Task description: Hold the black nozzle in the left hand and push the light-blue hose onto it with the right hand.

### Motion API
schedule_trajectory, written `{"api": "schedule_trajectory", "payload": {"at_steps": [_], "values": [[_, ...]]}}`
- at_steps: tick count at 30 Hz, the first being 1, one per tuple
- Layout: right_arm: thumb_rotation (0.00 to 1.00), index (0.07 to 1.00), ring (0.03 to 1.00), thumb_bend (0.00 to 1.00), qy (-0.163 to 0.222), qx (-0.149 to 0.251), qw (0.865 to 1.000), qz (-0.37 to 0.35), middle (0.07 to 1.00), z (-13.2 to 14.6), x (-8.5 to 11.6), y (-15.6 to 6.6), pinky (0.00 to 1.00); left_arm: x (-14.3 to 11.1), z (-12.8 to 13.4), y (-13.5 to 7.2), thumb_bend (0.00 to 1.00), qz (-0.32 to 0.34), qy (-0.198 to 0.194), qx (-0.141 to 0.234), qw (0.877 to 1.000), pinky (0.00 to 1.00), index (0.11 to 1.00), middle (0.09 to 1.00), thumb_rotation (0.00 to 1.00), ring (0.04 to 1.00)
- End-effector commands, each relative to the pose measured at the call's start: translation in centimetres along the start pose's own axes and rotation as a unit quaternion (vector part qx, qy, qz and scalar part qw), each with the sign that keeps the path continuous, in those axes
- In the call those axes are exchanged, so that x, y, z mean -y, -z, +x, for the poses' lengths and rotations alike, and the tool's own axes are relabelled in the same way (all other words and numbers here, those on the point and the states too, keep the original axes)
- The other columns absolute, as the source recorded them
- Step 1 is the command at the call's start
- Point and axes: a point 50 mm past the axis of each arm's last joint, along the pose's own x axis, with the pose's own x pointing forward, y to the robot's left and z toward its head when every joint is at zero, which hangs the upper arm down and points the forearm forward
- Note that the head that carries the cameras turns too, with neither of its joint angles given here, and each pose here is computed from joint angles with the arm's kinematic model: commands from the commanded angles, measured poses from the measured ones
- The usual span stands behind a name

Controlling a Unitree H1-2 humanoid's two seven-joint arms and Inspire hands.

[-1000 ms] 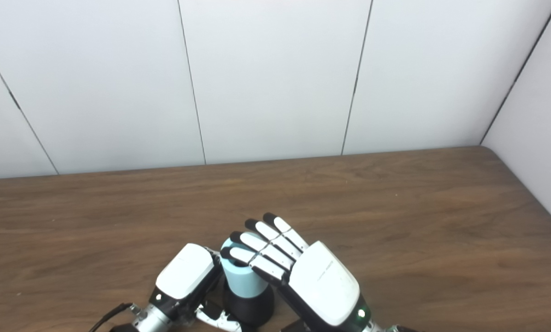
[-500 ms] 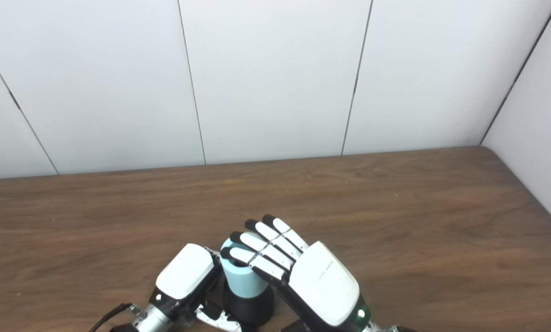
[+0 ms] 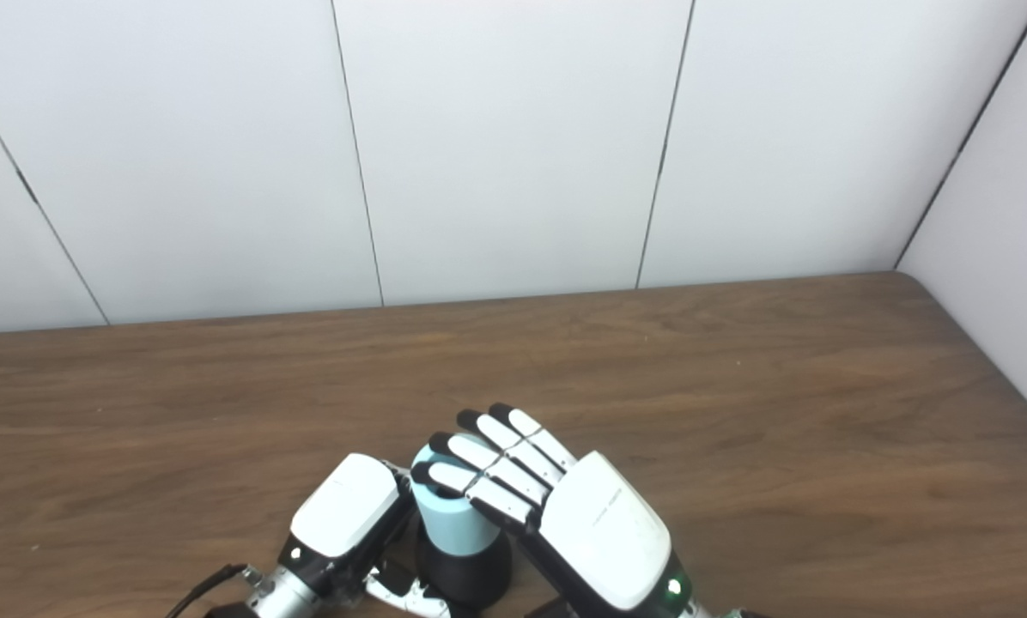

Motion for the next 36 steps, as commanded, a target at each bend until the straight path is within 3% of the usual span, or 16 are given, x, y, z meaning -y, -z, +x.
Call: {"api": "schedule_trajectory", "payload": {"at_steps": [1,36], "values": [[0.69,0.785,0.927,0.78,-0.076,-0.015,0.997,-0.001,0.849,-1.75,-1.65,0.18,0.94,2.23,-1.70,0.38,0.52,-0.005,0.050,-0.016,0.999,0.10,0.479,0.471,0.00,0.141],[0.68,0.775,0.926,0.79,-0.080,-0.018,0.997,-0.001,0.849,-2.18,-1.81,0.11,0.94,2.27,-1.77,0.46,0.52,-0.001,0.048,-0.016,0.999,0.10,0.479,0.471,0.00,0.137]]}}
